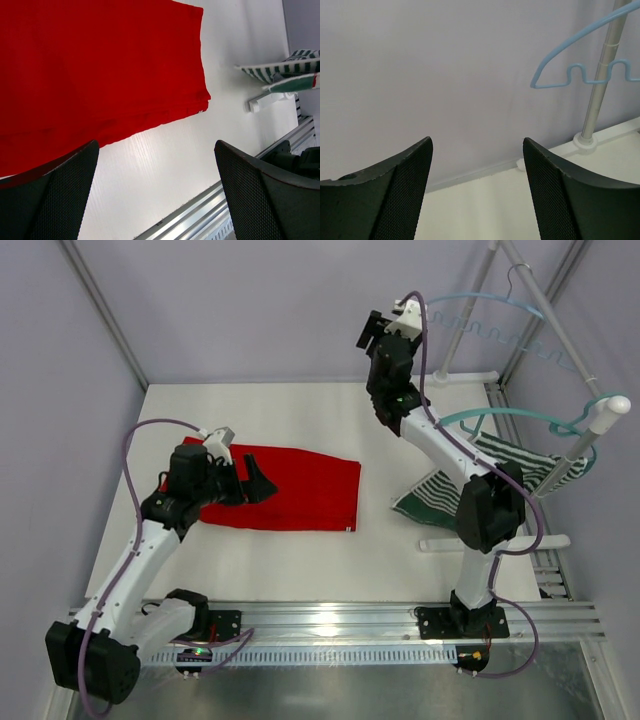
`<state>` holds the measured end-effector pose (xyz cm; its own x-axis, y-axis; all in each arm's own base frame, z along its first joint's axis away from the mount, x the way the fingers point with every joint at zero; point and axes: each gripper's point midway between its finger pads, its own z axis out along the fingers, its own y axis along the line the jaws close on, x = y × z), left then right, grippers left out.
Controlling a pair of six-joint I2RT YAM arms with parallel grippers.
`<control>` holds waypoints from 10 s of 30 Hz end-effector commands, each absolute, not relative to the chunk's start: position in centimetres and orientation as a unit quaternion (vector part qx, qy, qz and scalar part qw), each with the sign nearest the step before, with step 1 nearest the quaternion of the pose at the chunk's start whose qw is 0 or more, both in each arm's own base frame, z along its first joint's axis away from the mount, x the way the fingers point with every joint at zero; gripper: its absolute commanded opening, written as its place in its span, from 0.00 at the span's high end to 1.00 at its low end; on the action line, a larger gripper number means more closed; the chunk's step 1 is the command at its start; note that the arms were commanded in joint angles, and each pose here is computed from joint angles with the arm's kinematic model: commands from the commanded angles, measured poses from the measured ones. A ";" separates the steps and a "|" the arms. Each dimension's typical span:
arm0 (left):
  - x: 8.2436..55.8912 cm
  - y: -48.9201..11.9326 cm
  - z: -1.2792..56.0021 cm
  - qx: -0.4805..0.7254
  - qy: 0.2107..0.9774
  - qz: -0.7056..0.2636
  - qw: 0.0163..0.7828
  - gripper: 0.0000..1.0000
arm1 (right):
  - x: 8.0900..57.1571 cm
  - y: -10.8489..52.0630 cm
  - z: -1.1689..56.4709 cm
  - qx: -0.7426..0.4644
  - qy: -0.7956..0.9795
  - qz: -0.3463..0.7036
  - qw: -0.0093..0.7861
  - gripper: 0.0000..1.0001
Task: Place the trousers on the hanger
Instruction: Grab a hanger with the right arm, then place trousers on hanger
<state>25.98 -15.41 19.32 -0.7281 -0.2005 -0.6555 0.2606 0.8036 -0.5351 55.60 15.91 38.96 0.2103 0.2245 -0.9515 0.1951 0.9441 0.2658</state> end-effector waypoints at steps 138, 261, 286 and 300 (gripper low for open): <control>23.8 -14.4 24.6 0.033 0.815 -0.331 0.474 0.02 | 55.1 2.7 49.5 0.334 0.597 0.170 0.710 0.96; 40.4 -21.9 20.7 -0.107 0.854 -0.380 0.339 0.89 | 35.3 35.4 14.3 -0.137 0.847 0.020 0.514 0.45; 42.7 -13.0 23.0 -0.168 0.864 -0.295 0.373 0.43 | 36.3 31.9 12.5 -0.049 0.872 0.079 0.481 0.96; 40.7 11.3 12.0 -0.398 0.862 -0.086 0.301 0.44 | 35.8 39.4 22.5 -0.030 0.792 0.361 0.491 0.96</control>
